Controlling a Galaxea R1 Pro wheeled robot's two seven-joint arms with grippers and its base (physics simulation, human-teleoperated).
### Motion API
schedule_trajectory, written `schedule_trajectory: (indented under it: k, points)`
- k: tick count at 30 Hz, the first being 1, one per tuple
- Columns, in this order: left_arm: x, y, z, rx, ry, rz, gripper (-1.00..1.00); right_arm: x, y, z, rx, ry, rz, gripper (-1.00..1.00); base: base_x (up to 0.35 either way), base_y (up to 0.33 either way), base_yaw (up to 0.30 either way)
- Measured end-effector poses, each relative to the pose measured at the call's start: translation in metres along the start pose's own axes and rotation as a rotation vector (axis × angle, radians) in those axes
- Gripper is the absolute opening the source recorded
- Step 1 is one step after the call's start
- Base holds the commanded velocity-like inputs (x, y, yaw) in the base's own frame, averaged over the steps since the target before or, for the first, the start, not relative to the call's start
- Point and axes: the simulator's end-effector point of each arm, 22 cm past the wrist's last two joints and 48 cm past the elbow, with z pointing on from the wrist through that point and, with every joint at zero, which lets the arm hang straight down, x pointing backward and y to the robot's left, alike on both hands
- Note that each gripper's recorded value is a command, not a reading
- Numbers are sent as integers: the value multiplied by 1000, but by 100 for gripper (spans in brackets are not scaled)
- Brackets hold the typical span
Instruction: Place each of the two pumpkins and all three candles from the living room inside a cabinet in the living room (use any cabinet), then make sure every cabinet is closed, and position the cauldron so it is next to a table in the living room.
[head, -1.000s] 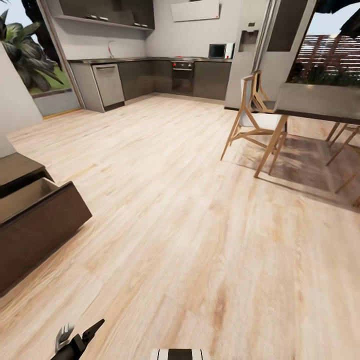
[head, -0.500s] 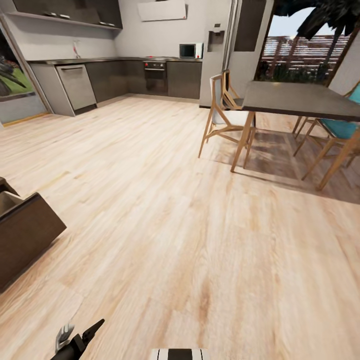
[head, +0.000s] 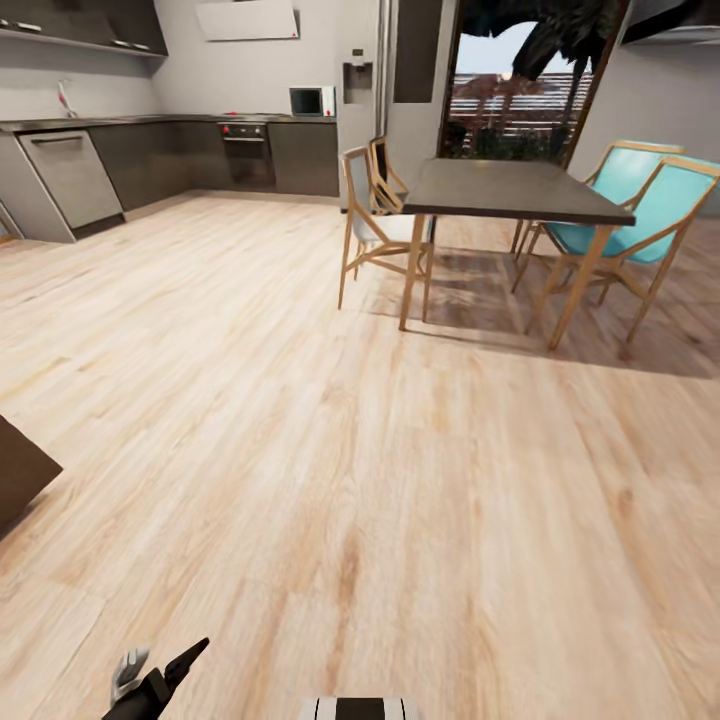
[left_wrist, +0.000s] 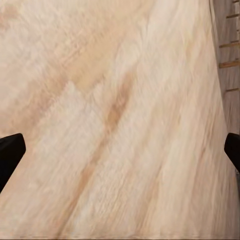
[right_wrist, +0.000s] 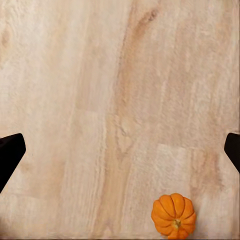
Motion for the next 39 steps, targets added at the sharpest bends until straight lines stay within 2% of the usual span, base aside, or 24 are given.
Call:
schedule_trajectory:
  k: [20,31,39]
  points:
    - [0,0,0,0,0,0,100,1,0,1,-1,2,1,100,-246,-225,-294]
    - [-1,0,-1,0,-1,0,100,1,1,2,-4,1,1,100,3,-42,-97]
    - [-1,0,-1,0,-1,1,100,1,3,4,-8,0,1,100,110,3,-260]
